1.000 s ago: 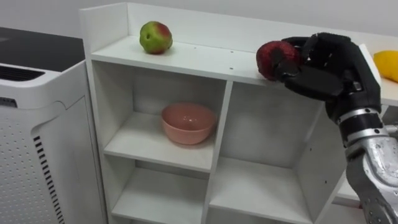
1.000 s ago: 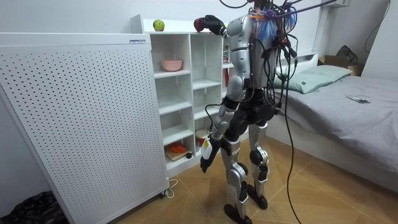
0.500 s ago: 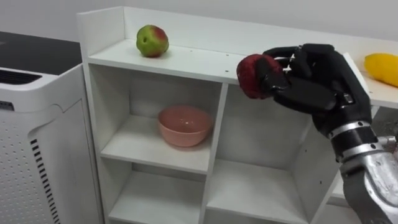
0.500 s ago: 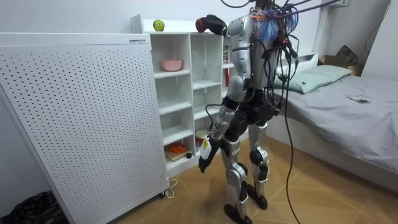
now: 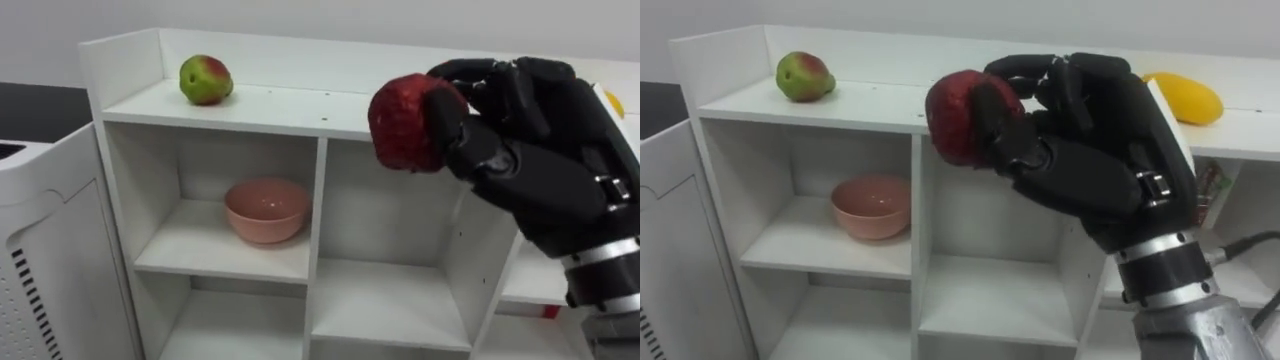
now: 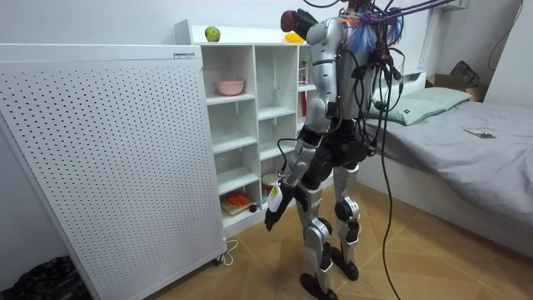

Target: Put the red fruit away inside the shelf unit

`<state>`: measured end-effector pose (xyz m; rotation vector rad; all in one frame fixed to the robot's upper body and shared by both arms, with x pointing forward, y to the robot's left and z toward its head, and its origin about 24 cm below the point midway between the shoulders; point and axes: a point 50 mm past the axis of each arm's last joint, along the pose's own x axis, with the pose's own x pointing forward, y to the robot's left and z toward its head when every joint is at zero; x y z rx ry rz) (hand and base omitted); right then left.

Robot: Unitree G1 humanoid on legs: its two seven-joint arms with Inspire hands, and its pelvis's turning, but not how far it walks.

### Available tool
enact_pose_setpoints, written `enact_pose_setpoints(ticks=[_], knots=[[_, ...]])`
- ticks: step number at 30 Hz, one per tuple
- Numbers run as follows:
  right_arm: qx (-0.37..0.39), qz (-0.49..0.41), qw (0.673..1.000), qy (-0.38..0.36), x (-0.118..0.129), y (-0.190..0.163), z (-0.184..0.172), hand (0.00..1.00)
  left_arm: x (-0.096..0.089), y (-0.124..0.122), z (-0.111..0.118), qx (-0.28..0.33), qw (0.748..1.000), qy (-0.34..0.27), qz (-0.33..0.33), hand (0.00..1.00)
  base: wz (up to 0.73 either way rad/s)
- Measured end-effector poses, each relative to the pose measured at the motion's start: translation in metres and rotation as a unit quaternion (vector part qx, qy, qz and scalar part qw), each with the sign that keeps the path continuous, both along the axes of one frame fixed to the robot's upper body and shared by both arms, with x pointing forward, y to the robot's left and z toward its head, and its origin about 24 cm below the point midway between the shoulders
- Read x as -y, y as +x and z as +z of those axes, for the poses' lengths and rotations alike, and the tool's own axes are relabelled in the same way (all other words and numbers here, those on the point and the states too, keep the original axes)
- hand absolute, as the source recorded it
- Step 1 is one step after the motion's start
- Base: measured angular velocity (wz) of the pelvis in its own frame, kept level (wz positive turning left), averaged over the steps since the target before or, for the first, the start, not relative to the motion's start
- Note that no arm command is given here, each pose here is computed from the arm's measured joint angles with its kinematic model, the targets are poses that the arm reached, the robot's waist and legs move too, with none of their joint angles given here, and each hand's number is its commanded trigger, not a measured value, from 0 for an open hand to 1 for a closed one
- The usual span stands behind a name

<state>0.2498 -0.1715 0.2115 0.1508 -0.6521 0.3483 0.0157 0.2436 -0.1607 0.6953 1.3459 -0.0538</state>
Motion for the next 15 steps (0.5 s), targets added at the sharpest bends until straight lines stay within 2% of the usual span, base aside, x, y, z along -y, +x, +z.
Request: enact_pose_setpoints(ticks=[4,7,11,15], knots=[[-0.026,0.018,0.999,-0.003,0.001,-0.005,-0.016,1.0,0.0,0.002,0.0,0.002,1.0,-0.002,0.005,0.0,-0.01],[-0.076,0.03,0.996,0.022,0.003,-0.004,-0.04,1.0,0.003,0.005,-0.002,0.0,1.0,-0.002,-0.003,0.0,0.0],[-0.225,0.012,0.973,0.056,0.007,0.014,-0.111,1.0,0.012,0.019,-0.005,0.0,0.999,-0.013,-0.033,0.0,-0.01],[-0.349,-0.033,0.93,0.113,0.016,0.02,-0.17,1.0,0.014,0.037,-0.004,0.021,0.999,-0.018,-0.033,0.0,0.0]])
